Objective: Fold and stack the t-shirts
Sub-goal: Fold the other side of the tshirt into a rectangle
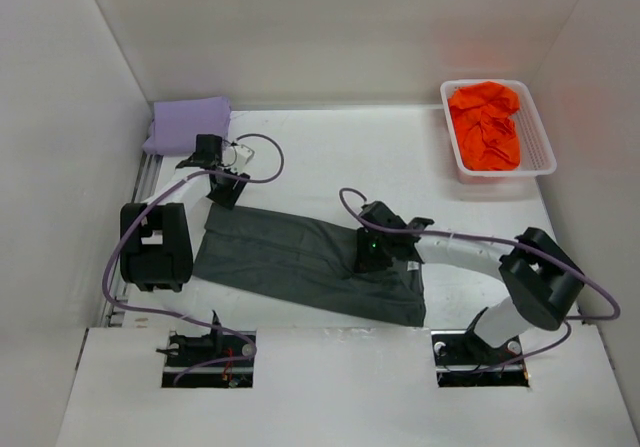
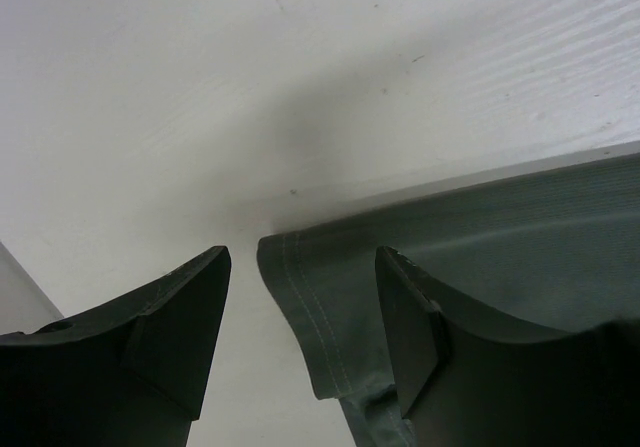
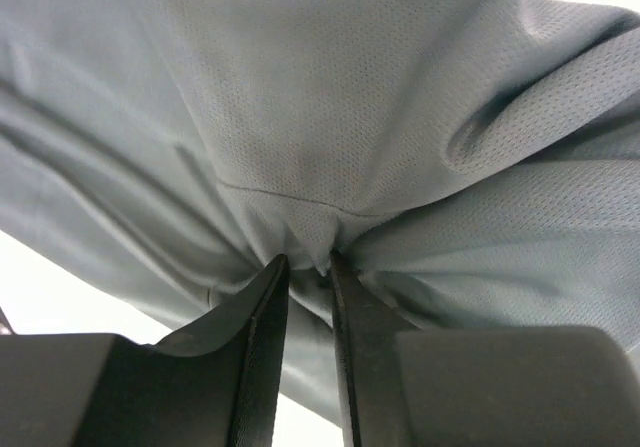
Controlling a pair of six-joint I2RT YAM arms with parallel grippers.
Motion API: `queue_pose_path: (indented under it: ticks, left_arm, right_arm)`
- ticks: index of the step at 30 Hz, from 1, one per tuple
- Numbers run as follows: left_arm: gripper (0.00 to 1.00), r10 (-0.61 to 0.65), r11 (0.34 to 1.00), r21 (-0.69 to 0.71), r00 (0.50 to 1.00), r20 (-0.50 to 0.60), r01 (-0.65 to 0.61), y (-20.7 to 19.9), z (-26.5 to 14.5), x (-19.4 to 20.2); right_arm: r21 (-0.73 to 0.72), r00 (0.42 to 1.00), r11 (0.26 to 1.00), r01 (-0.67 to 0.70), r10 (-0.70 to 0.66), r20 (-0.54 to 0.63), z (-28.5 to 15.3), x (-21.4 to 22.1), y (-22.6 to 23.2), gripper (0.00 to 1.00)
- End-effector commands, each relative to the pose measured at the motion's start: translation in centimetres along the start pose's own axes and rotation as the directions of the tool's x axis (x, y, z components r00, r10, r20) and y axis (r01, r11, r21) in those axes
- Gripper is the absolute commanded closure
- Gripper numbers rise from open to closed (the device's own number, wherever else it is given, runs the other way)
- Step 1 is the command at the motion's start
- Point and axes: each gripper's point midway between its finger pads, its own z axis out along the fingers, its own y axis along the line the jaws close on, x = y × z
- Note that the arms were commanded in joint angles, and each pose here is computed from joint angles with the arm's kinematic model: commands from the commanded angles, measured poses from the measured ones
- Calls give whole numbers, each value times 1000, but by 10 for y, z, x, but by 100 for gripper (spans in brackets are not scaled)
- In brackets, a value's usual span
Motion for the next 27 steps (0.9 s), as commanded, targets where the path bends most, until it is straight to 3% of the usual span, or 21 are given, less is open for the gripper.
queue_pose_path:
  ticks: [1,10,14,21,27]
  left_arm:
    - [41,-24,999,-21,1000,-1,24,9,4,8]
    - [41,-49,997,-54,999,-6,49,31,0,18]
    - [41,-59,995,-75,998,18,60,45,-4,16]
    - [40,-52,993,-102,991,119,64,60,-10,-11]
    - [39,-63,994,-85,997,47,67,61,18,1]
  right_arm:
    - [-21,999,998,-54,54,4,-10,15,9,72]
    - [-78,998,995,-64,62,-21,-36,44,27,70]
    - [-109,993,991,-81,89,79,-67,24,23,65]
    - [59,883,947,-315,270,383,-85,-67,-92,46]
    - [137,898,930,-341,279,340,-51,-86,-135,34]
